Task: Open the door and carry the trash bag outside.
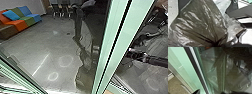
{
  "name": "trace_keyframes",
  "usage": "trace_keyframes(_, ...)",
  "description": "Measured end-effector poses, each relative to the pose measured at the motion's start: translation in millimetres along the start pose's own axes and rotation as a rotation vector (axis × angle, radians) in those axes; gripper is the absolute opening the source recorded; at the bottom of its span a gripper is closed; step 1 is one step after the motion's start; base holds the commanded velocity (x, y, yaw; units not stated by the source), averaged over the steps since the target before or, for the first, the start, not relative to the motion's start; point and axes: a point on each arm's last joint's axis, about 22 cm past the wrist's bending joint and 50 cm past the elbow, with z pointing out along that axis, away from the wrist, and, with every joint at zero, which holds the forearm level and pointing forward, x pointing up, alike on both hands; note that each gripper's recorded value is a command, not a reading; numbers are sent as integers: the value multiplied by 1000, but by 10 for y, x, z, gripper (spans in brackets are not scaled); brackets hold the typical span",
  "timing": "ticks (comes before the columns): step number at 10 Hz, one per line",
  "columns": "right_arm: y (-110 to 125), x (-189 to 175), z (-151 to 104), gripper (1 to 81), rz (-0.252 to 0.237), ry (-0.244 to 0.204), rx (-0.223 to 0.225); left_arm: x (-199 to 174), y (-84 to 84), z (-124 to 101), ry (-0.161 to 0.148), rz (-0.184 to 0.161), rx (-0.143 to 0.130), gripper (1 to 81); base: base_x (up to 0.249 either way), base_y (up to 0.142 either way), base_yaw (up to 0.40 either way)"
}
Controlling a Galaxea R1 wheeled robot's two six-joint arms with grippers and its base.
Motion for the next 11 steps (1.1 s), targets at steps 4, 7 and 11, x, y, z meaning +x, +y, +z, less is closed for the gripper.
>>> trace_keyframes(4, 1801, -172, -290, 811, -243, 26, -450, 0, 1, -1, -1, 1, 0, 10, 0, 0, 0)
trace_keyframes(7, 3684, -288, -1217, 811, -211, -59, -969, -14, 6, 1, -2, 3, -1, 10, 0, 0, 0)
trace_keyframes(11, 4051, 59, -1318, 811, -180, 30, -1047, -10, 8, 1, -5, 4, -2, 10, 0, 0, 0)
